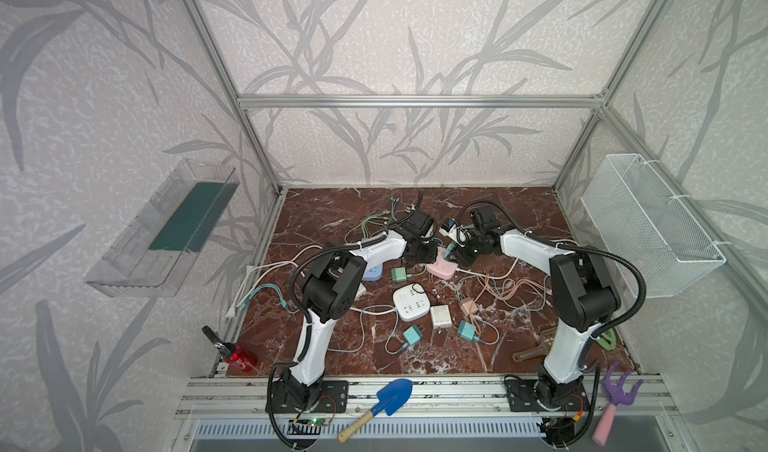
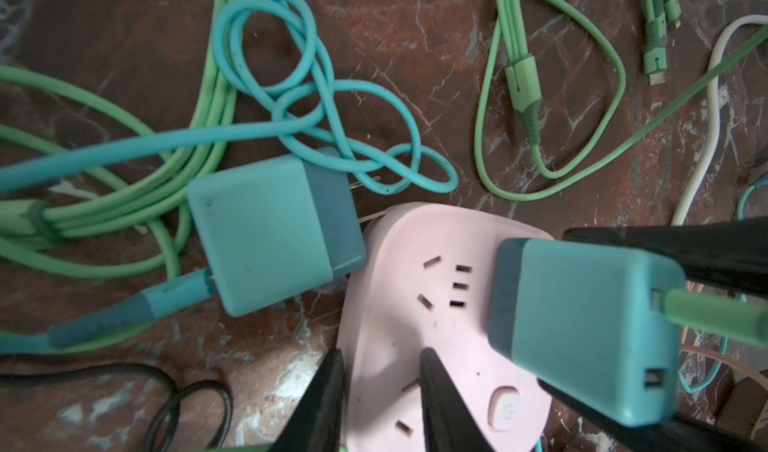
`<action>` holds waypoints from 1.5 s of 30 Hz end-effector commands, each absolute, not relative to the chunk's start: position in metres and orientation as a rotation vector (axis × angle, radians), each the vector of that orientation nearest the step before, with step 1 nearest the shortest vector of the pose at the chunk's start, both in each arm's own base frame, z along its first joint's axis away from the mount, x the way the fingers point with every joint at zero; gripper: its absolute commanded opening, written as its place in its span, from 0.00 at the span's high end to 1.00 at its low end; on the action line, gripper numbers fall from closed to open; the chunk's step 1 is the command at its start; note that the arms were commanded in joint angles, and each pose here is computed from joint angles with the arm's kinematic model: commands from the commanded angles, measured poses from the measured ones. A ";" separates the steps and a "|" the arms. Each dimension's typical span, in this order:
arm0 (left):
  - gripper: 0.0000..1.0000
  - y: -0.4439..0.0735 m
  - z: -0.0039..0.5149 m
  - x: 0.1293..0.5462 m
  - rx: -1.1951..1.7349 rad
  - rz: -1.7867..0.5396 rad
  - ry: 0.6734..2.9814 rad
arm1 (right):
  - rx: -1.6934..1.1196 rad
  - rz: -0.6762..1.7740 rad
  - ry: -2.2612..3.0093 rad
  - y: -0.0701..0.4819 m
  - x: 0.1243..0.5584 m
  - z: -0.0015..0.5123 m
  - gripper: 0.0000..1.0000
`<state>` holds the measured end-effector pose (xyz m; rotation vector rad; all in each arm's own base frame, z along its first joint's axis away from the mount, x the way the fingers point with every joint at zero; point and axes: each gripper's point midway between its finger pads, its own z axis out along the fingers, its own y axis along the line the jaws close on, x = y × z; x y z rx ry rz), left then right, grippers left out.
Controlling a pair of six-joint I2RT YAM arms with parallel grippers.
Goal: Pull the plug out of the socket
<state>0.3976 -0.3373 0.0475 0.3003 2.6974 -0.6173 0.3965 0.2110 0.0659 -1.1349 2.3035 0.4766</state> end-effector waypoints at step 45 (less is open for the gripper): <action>0.69 -0.320 -0.001 0.376 0.362 -0.380 2.838 | -1.028 0.367 2.311 0.218 0.421 0.101 0.69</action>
